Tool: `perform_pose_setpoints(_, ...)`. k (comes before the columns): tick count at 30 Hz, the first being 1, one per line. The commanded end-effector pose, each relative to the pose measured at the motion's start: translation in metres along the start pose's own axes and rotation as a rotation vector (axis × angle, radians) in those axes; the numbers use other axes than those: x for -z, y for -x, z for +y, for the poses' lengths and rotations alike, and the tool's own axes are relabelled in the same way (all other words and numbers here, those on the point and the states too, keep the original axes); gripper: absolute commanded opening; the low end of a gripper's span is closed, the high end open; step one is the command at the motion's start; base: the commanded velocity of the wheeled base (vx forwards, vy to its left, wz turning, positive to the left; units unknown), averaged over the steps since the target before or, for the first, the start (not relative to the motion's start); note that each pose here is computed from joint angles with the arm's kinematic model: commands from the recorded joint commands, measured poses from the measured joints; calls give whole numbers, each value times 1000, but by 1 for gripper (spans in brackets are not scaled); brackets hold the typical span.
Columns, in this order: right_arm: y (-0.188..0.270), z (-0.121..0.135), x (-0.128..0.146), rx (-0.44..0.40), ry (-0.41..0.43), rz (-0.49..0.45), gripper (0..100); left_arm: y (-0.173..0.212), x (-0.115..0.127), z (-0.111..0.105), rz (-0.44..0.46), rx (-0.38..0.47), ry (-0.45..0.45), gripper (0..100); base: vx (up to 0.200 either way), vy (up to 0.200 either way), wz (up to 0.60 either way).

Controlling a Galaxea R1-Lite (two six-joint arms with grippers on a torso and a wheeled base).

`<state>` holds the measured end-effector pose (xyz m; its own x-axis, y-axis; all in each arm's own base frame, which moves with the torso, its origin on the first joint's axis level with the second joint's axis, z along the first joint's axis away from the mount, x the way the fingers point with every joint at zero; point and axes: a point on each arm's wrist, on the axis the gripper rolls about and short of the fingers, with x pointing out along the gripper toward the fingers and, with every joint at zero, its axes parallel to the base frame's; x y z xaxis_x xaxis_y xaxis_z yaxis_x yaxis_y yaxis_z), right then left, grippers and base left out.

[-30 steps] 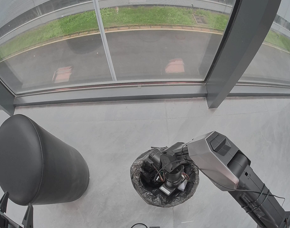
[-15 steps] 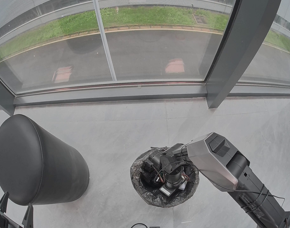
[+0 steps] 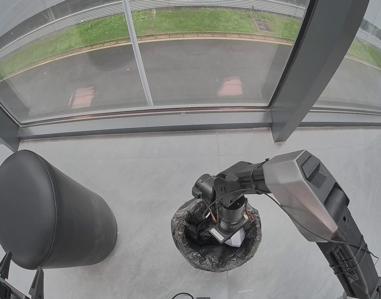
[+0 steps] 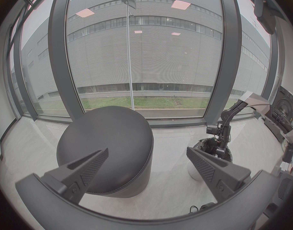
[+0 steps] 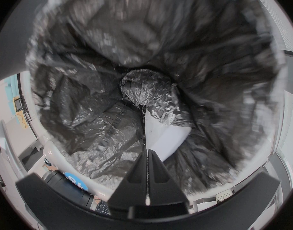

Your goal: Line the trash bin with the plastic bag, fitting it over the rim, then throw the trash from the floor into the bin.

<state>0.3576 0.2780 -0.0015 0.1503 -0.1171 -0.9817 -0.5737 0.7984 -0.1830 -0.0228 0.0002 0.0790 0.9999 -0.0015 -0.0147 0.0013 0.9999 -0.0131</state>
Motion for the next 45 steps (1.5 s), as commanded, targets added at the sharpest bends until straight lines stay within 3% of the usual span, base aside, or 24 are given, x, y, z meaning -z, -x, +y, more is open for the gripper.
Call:
perform_pose_setpoints(1,54,-10,4,5,-33,-85,0,0,4,0,-1,0,1,100,0,0,0)
perform_pose_setpoints(7,113,-21,27,44,-31,-80,0,0,4,0,1,0,1,100,0,0,0)
perform_pose_setpoints(14,186,-28,60,40,-30,-171,0,0,4,0,-1,0,1,100,0,0,0)
perform_pose_setpoints(17,223,-31,79,34,-35,-250,0,0,4,0,-2,0,1,100,0,0,0)
perform_pose_setpoints(24,314,-41,142,-3,-73,-535,0,0,4,0,-1,0,1,100,0,0,0)
perform_pose_setpoints(30,387,-61,220,-45,-138,-888,0,0,4,0,-1,0,1,100,0,0,0)
perform_pose_setpoints(33,393,-67,246,-33,-160,-944,0,0,4,0,-2,0,1,100,0,0,0)
perform_pose_setpoints(38,392,-82,303,69,-267,-989,0,0,4,0,-2,0,1,100,0,0,0)
perform_pose_setpoints(45,403,-97,374,115,-417,-1118,0,0,4,0,-1,0,1,100,0,0,0)
